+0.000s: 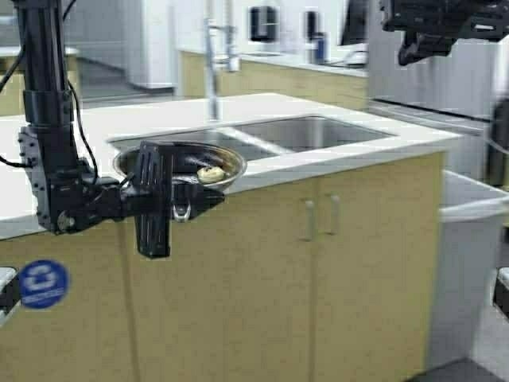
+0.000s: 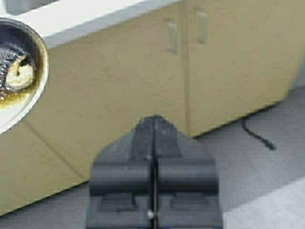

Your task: Add oil to the pan and cook the shrimp and serve it

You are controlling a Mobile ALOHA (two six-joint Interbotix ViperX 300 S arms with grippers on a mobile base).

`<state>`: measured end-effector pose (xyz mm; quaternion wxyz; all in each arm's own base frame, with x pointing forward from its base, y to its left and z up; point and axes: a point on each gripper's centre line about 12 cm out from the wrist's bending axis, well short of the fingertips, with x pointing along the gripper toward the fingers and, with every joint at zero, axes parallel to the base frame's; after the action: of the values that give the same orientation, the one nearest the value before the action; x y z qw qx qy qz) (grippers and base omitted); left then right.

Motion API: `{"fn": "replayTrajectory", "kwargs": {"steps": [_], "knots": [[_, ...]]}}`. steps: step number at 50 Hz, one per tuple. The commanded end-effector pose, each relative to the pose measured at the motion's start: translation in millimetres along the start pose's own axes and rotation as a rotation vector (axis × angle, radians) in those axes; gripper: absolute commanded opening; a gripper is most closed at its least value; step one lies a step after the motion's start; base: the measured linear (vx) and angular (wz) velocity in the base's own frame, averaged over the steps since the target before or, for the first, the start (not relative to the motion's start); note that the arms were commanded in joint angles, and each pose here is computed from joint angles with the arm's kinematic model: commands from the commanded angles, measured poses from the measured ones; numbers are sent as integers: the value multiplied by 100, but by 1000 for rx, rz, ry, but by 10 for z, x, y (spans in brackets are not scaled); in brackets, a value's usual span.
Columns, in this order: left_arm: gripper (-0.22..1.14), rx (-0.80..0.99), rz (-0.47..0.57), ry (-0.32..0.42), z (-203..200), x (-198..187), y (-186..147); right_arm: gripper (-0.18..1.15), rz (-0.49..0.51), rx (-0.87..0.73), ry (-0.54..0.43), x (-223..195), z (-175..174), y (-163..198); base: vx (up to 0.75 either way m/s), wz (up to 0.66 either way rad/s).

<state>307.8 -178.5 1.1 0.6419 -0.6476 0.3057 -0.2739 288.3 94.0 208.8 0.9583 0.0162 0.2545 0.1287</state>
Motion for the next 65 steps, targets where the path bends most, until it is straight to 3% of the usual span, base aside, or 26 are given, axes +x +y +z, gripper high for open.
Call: {"fn": "replayTrajectory", "kwargs": {"steps": [1,14,26,48,65], "knots": [[4,71,-162,1,66,160,-571,5,-1,1,-35,-21,118,-1,0,37],[4,132,-175,-49,162,257,-1268,5,-1,3,-34,-21,112,-2,1,37],[4,163,-184,-82,206,234,-1594,5,-2,-2,-26,-15,86,-5,2,37],[4,142,-111,-100,207,172,-1497,5,2,8,-27,-28,106,2,3,30],[4,221,64,-136,304,246,-1413,5,1,7,-20,-28,81,-1,3,29]]}}
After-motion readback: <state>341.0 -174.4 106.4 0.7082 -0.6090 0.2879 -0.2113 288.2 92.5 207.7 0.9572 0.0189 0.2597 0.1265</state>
